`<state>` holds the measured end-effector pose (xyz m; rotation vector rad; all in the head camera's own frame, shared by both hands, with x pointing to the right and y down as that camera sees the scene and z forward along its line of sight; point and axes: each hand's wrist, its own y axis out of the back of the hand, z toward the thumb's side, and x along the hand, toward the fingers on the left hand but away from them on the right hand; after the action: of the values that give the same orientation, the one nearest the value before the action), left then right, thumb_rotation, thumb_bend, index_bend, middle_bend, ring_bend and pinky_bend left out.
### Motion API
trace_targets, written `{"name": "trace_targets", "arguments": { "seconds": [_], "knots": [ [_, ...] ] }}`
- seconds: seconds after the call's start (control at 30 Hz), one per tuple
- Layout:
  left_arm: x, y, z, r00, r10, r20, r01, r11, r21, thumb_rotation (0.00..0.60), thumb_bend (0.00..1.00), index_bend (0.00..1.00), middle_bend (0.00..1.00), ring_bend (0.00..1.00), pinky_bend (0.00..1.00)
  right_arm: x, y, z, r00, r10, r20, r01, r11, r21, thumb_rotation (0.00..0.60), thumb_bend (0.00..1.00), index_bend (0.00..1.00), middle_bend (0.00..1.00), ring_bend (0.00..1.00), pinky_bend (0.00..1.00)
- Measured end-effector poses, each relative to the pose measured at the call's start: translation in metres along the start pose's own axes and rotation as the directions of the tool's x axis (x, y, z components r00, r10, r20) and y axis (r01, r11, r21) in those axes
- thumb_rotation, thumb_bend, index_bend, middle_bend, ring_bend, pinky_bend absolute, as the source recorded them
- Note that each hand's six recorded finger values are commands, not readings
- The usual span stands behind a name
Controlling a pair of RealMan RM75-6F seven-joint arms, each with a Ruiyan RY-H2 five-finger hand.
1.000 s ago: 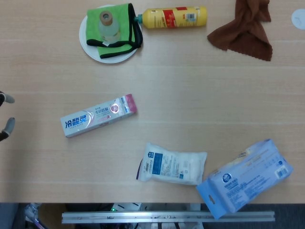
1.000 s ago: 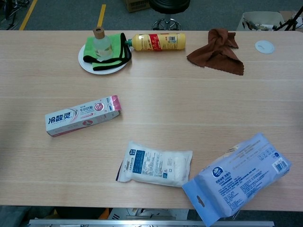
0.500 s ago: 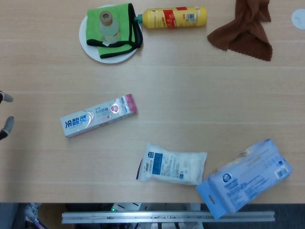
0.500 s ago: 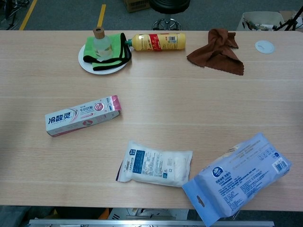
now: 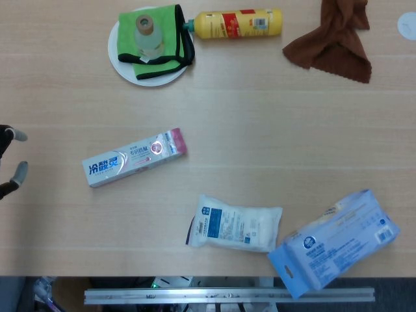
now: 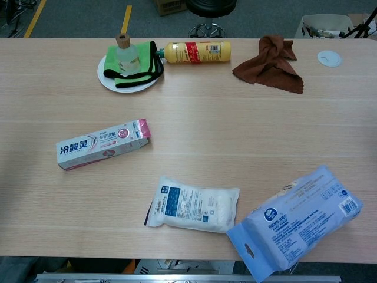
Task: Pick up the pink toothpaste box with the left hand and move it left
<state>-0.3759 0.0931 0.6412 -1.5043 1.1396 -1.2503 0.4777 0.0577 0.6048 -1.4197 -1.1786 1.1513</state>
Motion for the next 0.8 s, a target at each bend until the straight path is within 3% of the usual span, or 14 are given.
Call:
{"name": "trace_targets", "arguments": {
  "seconds": [0.5, 0.8],
  "knots": [
    [0.003, -0.009, 0.036, 0.997, -0.043, 0.064, 0.047, 0.997, -0.061, 0.6, 0.21, 0.25, 0.36, 0.3, 0.42, -0.02, 0.015, 0.008, 0.999, -0.051, -0.013, 0.051, 0.999, -0.012, 0.6, 0.46, 0.57, 0.42, 0.34, 0.41],
    [0.003, -0.03, 0.057, 0.984, -0.154, 0.089, 0.158, 0.987, -0.043, 0.6, 0.15, 0.17, 0.25, 0.21, 0.38, -0.027, 0.02, 0.012, 0.997, -0.072, -0.027, 0.072, 0.997, -0.03, 0.6, 0.46, 0.57, 0.42, 0.34, 0.41]
  ]
}}
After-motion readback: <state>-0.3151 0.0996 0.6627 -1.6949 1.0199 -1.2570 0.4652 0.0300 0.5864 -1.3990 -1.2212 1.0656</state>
